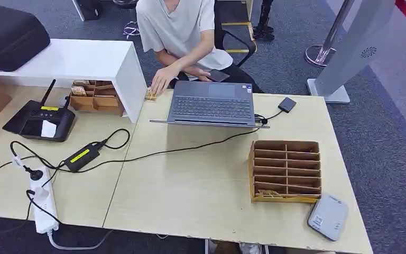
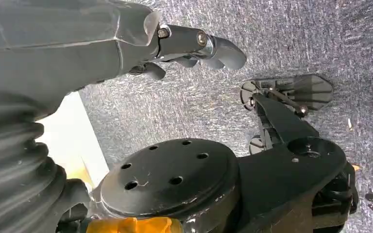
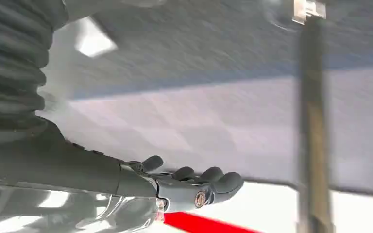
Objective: Pass the card to the sensor for recognition and then transmit it.
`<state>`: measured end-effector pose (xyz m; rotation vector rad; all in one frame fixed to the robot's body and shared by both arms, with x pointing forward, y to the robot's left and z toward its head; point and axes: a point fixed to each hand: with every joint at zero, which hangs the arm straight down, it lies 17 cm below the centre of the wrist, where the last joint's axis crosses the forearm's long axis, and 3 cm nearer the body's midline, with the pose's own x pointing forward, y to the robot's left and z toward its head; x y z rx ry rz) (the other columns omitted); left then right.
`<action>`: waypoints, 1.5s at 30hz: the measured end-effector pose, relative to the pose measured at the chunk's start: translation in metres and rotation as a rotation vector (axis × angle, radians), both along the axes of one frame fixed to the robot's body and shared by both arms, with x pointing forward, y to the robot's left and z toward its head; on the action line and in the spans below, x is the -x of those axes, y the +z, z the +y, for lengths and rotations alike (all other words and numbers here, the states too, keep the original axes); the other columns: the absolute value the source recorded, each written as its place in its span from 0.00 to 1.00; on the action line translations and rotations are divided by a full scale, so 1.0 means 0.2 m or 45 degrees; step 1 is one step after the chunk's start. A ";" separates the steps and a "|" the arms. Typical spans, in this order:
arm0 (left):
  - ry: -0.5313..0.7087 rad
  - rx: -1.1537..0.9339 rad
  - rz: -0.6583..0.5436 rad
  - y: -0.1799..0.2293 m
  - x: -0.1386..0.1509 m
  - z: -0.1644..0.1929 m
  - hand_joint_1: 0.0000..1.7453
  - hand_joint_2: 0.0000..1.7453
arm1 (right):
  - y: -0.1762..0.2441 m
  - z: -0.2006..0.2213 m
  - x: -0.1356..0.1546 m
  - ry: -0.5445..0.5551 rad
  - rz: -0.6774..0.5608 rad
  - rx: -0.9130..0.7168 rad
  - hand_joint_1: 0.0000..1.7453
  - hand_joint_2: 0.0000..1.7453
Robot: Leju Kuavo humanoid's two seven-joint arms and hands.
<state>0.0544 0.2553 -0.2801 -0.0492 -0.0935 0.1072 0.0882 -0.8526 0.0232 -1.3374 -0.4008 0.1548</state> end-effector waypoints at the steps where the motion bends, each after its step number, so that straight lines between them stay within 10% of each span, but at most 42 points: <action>1: -0.001 0.000 -0.001 0.00 0.00 0.00 0.00 1.00 | 0.04 -0.01 -0.04 0.037 -0.027 0.030 0.00 1.00; 24: -0.003 -0.023 0.007 0.00 -0.02 0.01 0.00 1.00 | 0.74 0.20 -0.87 0.699 -0.284 0.577 0.00 1.00; 45: 0.057 -0.015 0.014 0.00 -0.02 -0.02 0.00 1.00 | 1.03 1.05 -1.30 1.232 -0.388 0.779 0.00 1.00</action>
